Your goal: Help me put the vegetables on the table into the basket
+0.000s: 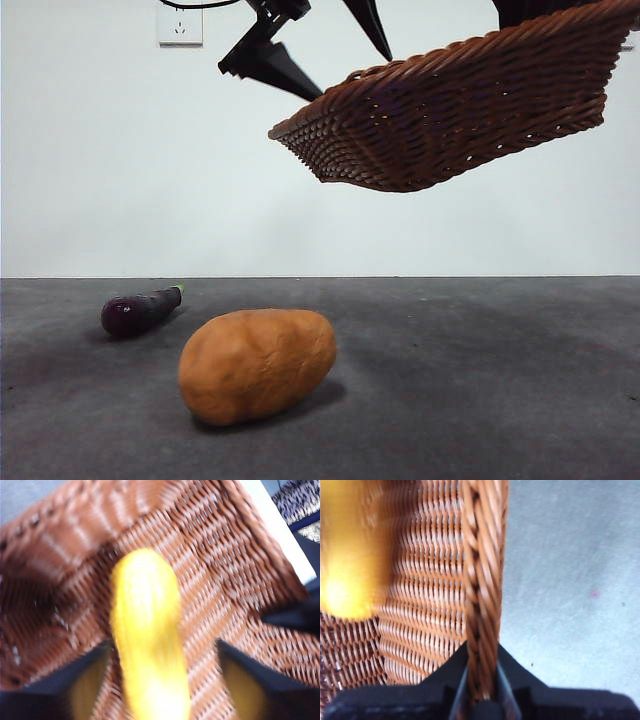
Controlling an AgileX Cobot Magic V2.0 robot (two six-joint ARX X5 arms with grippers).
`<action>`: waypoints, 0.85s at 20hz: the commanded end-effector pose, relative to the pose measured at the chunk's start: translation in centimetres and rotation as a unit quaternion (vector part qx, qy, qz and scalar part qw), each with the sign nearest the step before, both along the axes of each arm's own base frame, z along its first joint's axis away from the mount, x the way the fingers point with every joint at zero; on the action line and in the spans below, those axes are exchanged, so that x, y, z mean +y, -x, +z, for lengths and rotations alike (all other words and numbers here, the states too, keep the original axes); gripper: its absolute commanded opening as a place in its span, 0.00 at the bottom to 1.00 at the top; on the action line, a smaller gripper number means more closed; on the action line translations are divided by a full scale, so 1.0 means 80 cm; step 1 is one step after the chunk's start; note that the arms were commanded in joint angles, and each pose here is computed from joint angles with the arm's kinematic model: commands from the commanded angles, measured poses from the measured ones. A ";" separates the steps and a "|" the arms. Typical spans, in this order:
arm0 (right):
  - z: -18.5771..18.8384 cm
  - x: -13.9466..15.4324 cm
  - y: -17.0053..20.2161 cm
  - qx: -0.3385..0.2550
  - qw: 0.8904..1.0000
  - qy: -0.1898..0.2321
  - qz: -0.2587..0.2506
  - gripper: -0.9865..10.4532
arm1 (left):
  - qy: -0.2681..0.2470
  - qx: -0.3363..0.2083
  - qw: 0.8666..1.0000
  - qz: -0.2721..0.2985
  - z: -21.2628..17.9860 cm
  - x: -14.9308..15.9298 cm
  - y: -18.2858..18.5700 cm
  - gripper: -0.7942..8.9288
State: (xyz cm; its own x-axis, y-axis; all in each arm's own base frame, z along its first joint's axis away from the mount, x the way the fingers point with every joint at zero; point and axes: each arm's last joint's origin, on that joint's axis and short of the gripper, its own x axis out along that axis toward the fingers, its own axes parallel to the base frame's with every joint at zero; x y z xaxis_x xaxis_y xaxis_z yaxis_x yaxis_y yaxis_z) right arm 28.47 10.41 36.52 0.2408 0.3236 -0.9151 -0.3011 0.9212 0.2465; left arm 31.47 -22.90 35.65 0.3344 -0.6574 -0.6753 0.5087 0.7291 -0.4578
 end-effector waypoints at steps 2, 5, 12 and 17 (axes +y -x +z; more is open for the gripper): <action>0.006 0.000 0.003 -0.013 1.000 0.007 -0.010 0.08 | -0.002 0.003 1.000 -0.004 -0.007 -0.001 -0.004 0.67; 0.004 -0.012 -0.001 -0.021 0.998 0.046 -0.035 0.08 | -0.030 -0.024 0.999 -0.030 0.013 0.025 0.010 0.67; -0.017 -0.060 -0.029 0.002 0.996 0.058 -0.072 0.08 | -0.137 -0.036 0.982 -0.122 0.049 0.071 0.083 0.67; -0.020 -0.086 -0.036 0.003 0.995 0.044 -0.085 0.08 | -0.172 0.010 0.969 -0.175 0.010 0.058 0.094 0.67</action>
